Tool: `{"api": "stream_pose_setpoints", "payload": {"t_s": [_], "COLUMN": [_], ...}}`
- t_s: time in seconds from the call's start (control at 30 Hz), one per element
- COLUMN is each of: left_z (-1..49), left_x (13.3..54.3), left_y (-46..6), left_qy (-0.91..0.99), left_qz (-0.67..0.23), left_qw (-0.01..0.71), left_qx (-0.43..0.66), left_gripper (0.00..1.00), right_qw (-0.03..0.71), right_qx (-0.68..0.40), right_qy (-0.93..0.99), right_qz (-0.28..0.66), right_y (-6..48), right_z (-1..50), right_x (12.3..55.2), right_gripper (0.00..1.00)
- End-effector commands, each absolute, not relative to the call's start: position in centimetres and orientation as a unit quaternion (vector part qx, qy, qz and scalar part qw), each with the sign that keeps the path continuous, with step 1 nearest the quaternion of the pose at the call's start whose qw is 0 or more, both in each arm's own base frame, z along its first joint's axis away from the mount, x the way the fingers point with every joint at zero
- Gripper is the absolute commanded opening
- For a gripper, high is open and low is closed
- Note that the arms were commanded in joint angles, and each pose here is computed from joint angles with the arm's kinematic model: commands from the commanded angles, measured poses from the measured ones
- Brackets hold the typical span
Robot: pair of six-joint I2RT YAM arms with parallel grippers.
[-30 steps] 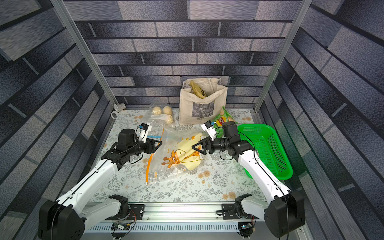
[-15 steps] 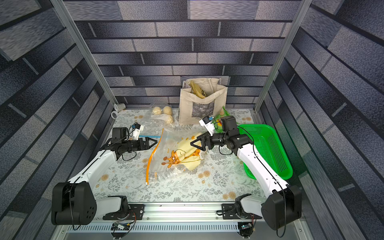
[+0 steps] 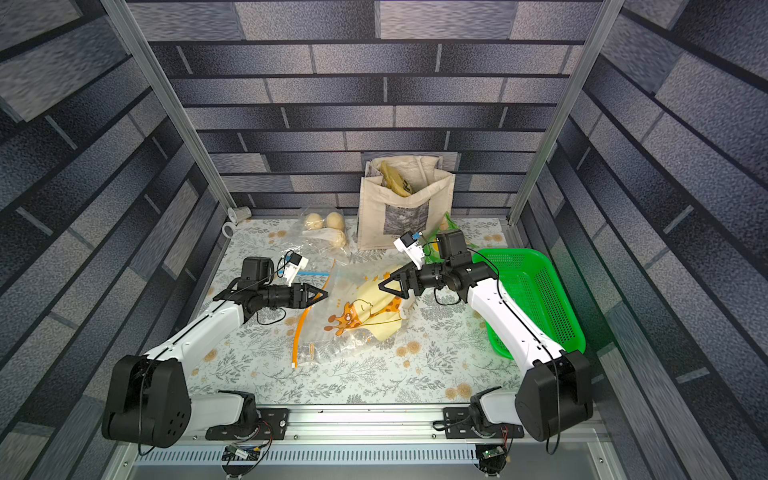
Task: Open the zip-top bag and take out the pear
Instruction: Pick up the zipper food storage bag at the center of the board.
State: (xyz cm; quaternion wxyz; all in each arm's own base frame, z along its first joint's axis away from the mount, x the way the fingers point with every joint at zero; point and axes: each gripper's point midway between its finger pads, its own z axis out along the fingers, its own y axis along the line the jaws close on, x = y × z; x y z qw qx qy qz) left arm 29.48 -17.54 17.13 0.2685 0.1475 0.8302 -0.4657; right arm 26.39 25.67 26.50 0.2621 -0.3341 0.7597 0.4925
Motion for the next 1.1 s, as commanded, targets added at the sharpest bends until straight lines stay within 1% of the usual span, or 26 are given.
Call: {"api": "stream_pose_setpoints", "payload": {"t_s": [0.0,0.07,0.13,0.17,0.27,0.37,0.53,0.7,0.77,0.9,1.07], "left_z": [18.2,18.8,19.3,19.9,21.8,24.8,31.0,37.5,40.4,45.6,50.2], "left_x": [28.7,28.5,28.6,28.7,29.1,30.0,33.3,36.8,38.1,39.9,39.0], "left_y": [-18.5,-18.8,-19.1,-19.3,-19.5,-19.4,-17.9,-16.9,-17.6,-21.0,-25.7], "left_qy": [0.809,0.805,0.807,0.808,0.805,0.802,0.791,0.764,0.745,0.699,0.637], "left_qz": [-0.494,-0.497,-0.488,-0.481,-0.462,-0.421,-0.333,-0.257,-0.248,-0.254,-0.241], "left_qw": [0.267,0.269,0.276,0.284,0.313,0.365,0.467,0.542,0.559,0.578,0.597], "left_qx": [0.172,0.180,0.185,0.188,0.201,0.214,0.212,0.239,0.266,0.335,0.423], "left_gripper": [0.42,0.29,0.20,0.14,0.00,0.00,0.00,0.00,0.00,0.00,0.00], "right_qw": [0.280,0.293,0.306,0.312,0.334,0.357,0.377,0.426,0.439,0.466,0.493], "right_qx": [-0.360,-0.366,-0.372,-0.377,-0.393,-0.413,-0.413,-0.367,-0.351,-0.321,-0.290], "right_qy": [0.744,0.745,0.747,0.748,0.745,0.738,0.732,0.748,0.754,0.756,0.767], "right_qz": [0.489,0.474,0.458,0.449,0.422,0.396,0.390,0.352,0.341,0.329,0.289], "right_y": [26.0,26.0,25.8,25.7,25.5,25.5,25.7,24.8,24.4,23.5,21.7], "right_z": [28.4,29.2,29.9,30.1,30.7,31.3,33.0,34.1,34.6,35.5,35.9], "right_x": [26.4,27.0,27.5,27.7,28.3,29.0,29.9,32.1,32.6,32.7,32.7], "right_gripper": [0.84,0.84,0.84,0.84,0.84,0.86,0.86,0.86,0.86,0.86,0.87]}}
